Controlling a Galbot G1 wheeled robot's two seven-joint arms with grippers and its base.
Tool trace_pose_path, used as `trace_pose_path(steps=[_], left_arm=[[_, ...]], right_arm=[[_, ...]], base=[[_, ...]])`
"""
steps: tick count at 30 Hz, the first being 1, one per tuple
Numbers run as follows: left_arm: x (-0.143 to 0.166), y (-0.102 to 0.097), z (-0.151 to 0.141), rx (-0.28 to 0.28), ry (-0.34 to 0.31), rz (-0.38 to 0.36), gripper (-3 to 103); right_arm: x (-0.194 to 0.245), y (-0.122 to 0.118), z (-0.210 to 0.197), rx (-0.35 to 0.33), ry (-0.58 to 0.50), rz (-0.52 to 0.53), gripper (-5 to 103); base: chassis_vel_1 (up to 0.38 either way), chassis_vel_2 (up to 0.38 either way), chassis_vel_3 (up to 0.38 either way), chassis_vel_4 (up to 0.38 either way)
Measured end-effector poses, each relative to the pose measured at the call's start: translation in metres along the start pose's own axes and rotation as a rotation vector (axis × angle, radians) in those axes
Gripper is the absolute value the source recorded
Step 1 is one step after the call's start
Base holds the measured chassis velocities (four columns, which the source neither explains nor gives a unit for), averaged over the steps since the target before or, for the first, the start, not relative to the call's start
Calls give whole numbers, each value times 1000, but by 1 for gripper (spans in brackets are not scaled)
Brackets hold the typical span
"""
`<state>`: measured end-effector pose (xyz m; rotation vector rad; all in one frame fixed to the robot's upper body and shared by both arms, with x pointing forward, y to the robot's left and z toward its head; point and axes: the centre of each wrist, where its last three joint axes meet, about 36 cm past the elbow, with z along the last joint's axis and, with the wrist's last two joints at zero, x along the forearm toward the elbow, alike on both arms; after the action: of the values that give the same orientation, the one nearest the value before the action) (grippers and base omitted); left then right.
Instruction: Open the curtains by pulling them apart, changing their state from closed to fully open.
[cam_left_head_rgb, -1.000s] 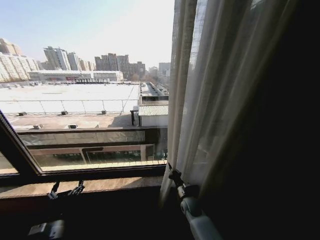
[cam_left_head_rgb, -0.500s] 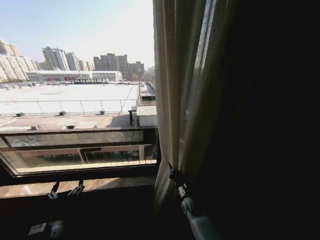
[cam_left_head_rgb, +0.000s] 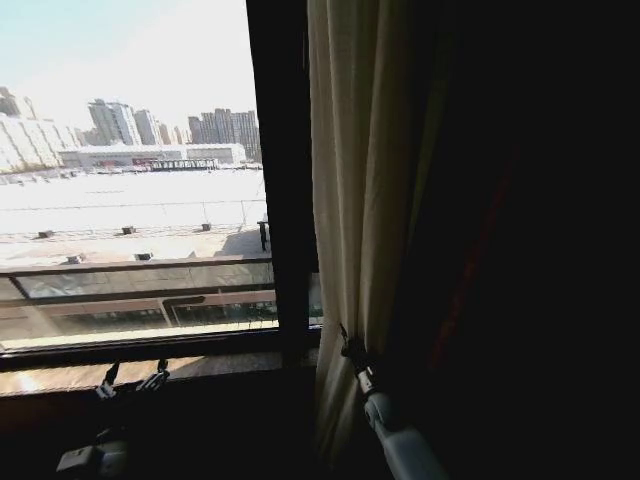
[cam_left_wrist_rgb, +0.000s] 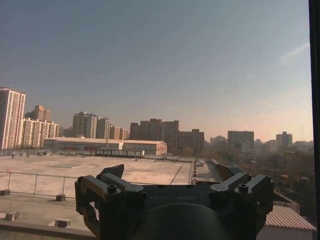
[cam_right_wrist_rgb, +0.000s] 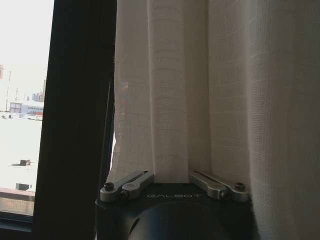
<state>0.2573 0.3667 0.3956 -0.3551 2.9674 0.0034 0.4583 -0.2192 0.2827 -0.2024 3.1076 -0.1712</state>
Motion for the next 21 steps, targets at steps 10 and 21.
trace_pose_path(steps=[10,21], left_arm=[[0,0,0,0,0,-1,100],[0,0,0,0,0,-1,100]], right_arm=[[-2,-51,1,100,80,306,0],[12,-22,-15,58,75,251,0]], base=[[24,25,-29,-19],[0,0,0,0]])
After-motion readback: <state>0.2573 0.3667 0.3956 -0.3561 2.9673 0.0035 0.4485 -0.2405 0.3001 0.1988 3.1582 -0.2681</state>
